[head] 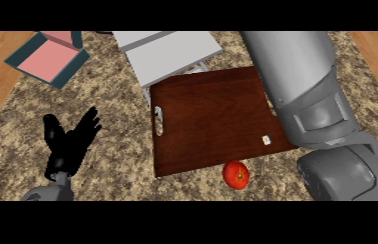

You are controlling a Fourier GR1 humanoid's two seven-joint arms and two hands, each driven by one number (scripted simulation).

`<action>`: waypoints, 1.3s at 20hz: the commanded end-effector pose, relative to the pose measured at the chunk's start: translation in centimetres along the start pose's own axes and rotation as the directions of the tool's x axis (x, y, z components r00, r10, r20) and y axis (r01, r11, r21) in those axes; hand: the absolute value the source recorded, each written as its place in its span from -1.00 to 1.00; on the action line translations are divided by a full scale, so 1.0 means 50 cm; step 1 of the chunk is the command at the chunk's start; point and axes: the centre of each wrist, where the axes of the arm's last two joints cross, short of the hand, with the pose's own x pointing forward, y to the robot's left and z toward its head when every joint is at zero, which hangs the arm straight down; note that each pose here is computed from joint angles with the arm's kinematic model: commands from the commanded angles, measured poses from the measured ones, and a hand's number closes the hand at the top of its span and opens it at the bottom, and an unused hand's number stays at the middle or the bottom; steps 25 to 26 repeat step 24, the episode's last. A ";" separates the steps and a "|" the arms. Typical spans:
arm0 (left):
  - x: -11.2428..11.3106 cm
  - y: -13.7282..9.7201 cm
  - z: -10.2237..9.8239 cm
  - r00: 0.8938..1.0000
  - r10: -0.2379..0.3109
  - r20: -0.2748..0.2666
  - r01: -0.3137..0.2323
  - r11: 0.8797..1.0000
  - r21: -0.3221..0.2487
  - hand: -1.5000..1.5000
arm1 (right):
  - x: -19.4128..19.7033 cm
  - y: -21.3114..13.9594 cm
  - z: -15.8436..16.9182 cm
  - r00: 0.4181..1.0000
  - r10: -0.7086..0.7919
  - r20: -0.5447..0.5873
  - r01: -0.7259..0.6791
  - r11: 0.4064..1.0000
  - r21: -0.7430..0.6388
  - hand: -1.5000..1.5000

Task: Pick the lemon from the tray and place it in the tiered shelf

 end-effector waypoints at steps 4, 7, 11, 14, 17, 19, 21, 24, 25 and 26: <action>0.003 0.057 0.019 1.000 -0.015 0.004 0.015 1.000 0.007 0.00 | 0.019 -0.097 0.001 0.985 -0.172 0.008 0.170 0.969 -0.179 -1.00; 0.006 0.008 -0.011 1.000 -0.018 0.016 0.018 1.000 0.012 0.00 | 0.019 -0.129 -0.004 0.991 -0.132 -0.018 0.121 0.948 -0.294 -1.00; -0.018 0.022 -0.006 1.000 -0.007 0.006 0.007 1.000 -0.001 0.00 | 0.030 -0.203 0.002 0.982 -0.184 -0.029 0.153 0.887 -0.435 -1.00; 0.004 -0.009 0.009 1.000 -0.005 0.003 0.005 1.000 -0.002 0.00 | -0.052 -0.303 0.029 0.971 -0.238 -0.037 0.190 0.849 -0.493 -1.00; 0.008 0.044 0.008 1.000 -0.001 -0.004 0.001 1.000 -0.004 0.00 | -0.053 -0.370 0.045 0.961 -0.274 -0.050 0.216 0.848 -0.484 -1.00; 0.014 0.018 -0.002 1.000 0.011 -0.002 -0.011 1.000 -0.003 0.00 | -0.111 -0.378 0.059 0.961 -0.268 -0.071 0.210 0.871 -0.445 -1.00; -0.010 0.000 0.007 1.000 0.006 0.003 -0.006 1.000 0.006 0.00 | -0.102 -0.444 0.083 0.961 -0.270 -0.068 0.216 0.877 -0.428 -1.00; 0.020 0.005 -0.013 1.000 -0.005 0.017 0.005 1.000 -0.004 0.00 | -0.140 -0.480 0.102 0.963 -0.270 -0.028 0.234 0.879 -0.416 -1.00; 0.020 0.005 -0.013 1.000 -0.005 0.017 0.005 1.000 -0.004 0.00 | -0.140 -0.480 0.102 0.963 -0.270 -0.028 0.234 0.879 -0.416 -1.00; 0.020 0.005 -0.013 1.000 -0.005 0.017 0.005 1.000 -0.004 0.00 | -0.140 -0.480 0.102 0.963 -0.270 -0.028 0.234 0.879 -0.416 -1.00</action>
